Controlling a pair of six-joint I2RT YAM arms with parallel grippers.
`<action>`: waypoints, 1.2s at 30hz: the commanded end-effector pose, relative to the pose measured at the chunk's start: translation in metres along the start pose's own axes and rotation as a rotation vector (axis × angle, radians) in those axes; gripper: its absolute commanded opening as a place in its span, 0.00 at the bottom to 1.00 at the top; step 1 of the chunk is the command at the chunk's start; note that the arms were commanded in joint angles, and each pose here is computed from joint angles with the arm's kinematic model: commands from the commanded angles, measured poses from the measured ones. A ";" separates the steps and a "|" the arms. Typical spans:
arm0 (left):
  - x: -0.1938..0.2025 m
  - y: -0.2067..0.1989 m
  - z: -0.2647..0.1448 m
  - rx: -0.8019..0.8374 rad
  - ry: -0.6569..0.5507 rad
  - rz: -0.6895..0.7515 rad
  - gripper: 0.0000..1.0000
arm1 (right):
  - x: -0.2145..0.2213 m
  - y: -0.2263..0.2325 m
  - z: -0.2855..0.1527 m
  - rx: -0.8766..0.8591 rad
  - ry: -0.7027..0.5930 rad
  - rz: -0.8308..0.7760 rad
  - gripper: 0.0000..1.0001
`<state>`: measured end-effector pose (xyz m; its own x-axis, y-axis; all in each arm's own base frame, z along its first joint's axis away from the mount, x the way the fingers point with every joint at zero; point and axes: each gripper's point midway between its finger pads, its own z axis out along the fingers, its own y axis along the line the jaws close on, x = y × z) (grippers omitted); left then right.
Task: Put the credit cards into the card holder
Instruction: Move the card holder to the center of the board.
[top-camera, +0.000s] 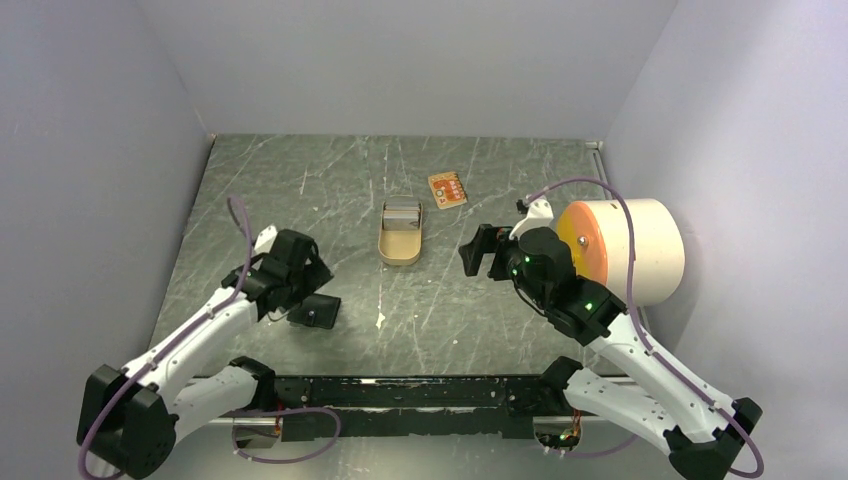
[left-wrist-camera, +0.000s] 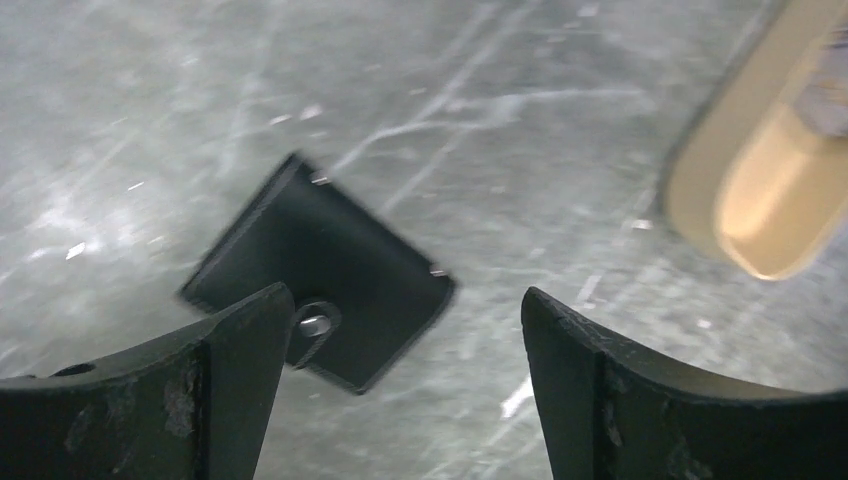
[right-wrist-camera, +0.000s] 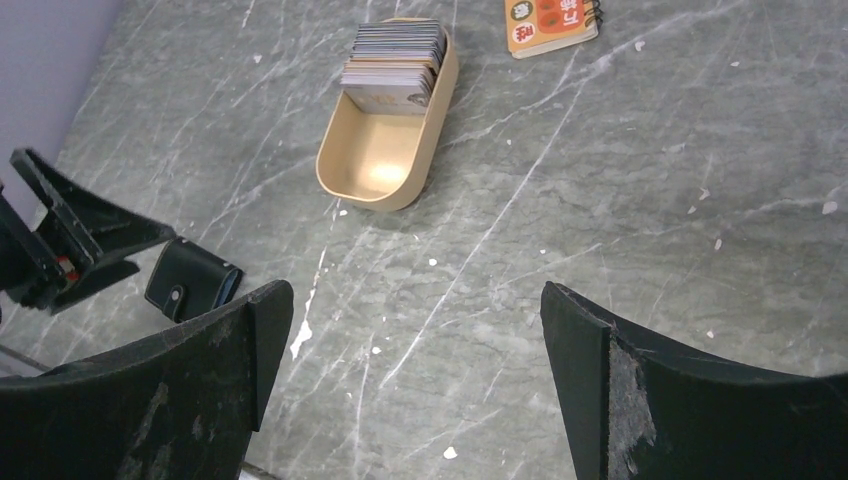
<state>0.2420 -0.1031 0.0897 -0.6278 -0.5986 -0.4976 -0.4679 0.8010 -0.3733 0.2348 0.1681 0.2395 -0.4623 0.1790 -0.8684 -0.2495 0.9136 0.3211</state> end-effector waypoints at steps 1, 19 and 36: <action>0.004 0.058 -0.003 -0.189 -0.069 -0.051 0.88 | -0.002 -0.004 0.002 0.013 -0.011 -0.022 0.98; 0.056 0.017 0.024 0.014 0.164 0.117 0.75 | -0.003 -0.004 -0.007 0.022 0.028 -0.025 0.97; 0.137 -0.129 -0.038 0.481 0.347 0.285 0.68 | -0.002 0.011 -0.011 -0.041 0.052 0.057 0.94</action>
<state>0.1804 -0.2750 0.0637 -0.9054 -0.3213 -0.2776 -0.1053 0.8032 -0.5863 0.2263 0.1689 0.2391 -0.5081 0.1723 -0.8439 -0.2493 0.9084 0.3356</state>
